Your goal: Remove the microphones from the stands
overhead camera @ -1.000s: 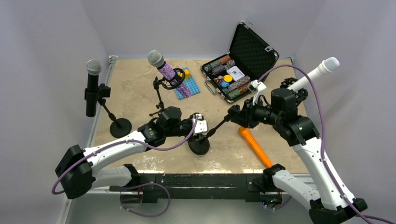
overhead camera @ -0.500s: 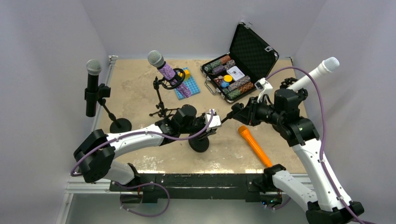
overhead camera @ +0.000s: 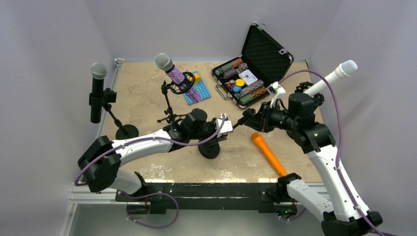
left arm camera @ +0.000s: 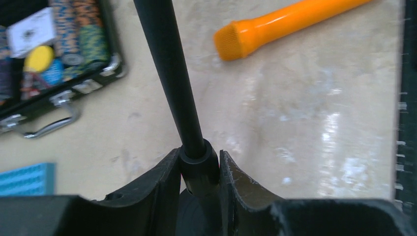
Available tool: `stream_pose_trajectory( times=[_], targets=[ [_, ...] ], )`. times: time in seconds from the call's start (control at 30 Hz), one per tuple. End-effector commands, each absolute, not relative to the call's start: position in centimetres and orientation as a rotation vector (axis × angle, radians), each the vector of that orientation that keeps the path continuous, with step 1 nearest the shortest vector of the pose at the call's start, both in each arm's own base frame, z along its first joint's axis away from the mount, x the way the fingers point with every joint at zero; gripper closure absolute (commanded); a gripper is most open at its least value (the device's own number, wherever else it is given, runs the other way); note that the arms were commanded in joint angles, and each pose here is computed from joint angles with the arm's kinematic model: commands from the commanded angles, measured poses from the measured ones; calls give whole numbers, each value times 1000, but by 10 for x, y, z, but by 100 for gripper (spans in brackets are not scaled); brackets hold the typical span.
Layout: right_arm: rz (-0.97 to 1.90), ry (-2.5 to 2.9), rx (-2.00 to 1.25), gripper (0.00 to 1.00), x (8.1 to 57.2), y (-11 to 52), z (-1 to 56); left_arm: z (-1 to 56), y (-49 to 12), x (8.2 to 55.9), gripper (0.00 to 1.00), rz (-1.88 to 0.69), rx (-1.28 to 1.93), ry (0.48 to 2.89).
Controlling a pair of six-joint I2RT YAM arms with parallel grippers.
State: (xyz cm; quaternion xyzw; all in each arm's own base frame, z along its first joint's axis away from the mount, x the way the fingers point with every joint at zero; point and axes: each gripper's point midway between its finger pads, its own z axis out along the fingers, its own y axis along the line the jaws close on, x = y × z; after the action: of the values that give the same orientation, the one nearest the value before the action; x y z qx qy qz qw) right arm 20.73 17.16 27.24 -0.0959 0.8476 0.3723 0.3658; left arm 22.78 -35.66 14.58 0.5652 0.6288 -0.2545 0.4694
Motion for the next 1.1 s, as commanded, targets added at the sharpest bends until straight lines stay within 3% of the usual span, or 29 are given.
stream_pose_trajectory(
  times=[0.0, 0.13, 0.2, 0.27, 0.4, 0.57, 0.77, 0.97, 1.07],
  targets=[
    [1112, 2221, -148, 100, 214, 186, 296, 201, -340, 293, 100, -188, 1202, 1333],
    [1205, 2255, -217, 100, 220, 200, 292, 182, -347, 272, 98, -280, 1334, 1342],
    [1235, 2215, -342, 100, 216, 204, 293, 174, -351, 245, 68, -422, 1444, 1351],
    [1249, 2138, -512, 100, 206, 206, 294, 180, -346, 229, 46, -520, 1466, 1387],
    [1173, 1909, -910, 100, 178, 201, 284, 198, -327, 208, 33, -699, 1503, 1466],
    [1042, 1572, -1294, 100, 147, 194, 269, 201, -313, 179, 35, -918, 1644, 1400],
    [957, 1506, -1336, 100, 151, 196, 277, 191, -320, 152, 45, -1165, 1759, 1410],
    [931, 1507, -1346, 100, 150, 198, 278, 175, -328, 139, 50, -1237, 1837, 1392],
    [913, 1512, -1336, 100, 151, 197, 278, 165, -327, 136, 61, -1236, 1853, 1417]
  ],
)
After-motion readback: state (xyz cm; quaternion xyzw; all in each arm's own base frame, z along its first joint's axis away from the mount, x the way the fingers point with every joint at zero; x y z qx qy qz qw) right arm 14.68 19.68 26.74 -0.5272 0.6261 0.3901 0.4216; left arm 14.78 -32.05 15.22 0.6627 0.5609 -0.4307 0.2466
